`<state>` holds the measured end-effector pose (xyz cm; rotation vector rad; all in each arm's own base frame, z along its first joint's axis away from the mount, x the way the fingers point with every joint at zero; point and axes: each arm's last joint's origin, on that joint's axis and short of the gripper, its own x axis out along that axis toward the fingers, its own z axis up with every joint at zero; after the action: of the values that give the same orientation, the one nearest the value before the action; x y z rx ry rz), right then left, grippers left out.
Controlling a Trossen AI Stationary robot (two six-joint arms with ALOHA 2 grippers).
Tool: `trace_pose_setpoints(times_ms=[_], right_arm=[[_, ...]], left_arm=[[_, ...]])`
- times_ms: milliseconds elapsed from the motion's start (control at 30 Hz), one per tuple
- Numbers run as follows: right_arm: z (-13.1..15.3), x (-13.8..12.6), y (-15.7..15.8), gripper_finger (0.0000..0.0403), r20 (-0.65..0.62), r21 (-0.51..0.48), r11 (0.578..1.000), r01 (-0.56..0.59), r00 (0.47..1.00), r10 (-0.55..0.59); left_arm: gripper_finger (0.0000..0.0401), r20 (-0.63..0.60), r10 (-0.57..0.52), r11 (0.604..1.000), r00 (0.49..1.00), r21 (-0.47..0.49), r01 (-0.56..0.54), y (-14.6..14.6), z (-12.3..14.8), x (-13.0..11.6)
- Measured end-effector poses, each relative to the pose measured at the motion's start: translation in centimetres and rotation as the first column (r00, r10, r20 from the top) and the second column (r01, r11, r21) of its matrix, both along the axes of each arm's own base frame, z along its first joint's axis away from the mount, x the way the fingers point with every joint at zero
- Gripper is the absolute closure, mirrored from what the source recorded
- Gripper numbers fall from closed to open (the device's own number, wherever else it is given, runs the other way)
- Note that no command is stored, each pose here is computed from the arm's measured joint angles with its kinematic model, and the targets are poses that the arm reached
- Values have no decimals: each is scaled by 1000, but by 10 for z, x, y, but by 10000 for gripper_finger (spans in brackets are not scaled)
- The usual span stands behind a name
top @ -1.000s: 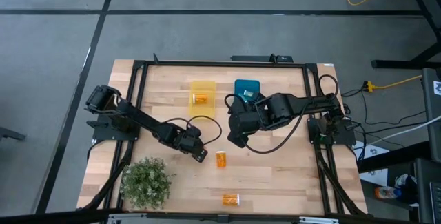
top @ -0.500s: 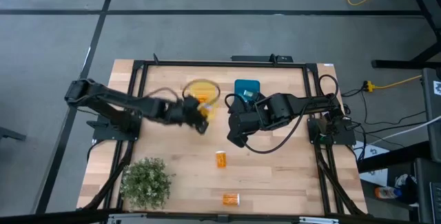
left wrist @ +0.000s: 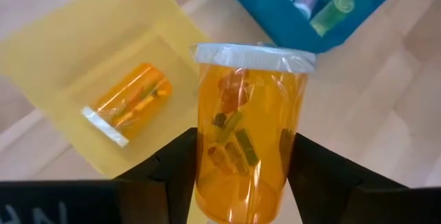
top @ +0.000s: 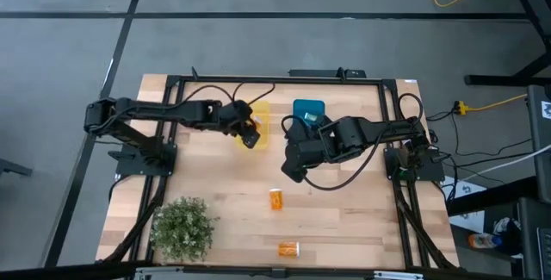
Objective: Pick and place medicine bottles into bin by pill shape (circle, oval)
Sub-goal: Put the orange pill bottle into the yellow bin
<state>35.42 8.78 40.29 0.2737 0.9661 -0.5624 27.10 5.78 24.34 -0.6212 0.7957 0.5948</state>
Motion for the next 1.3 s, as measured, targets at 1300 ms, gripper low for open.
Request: trace_pose_setpoints(times_ms=[1300], right_arm=[[-39,11,61,183,-55,223,958,179,984,-171]], left_arm=[[146,-108,-403,913,909,19,407,-45,50,-87]])
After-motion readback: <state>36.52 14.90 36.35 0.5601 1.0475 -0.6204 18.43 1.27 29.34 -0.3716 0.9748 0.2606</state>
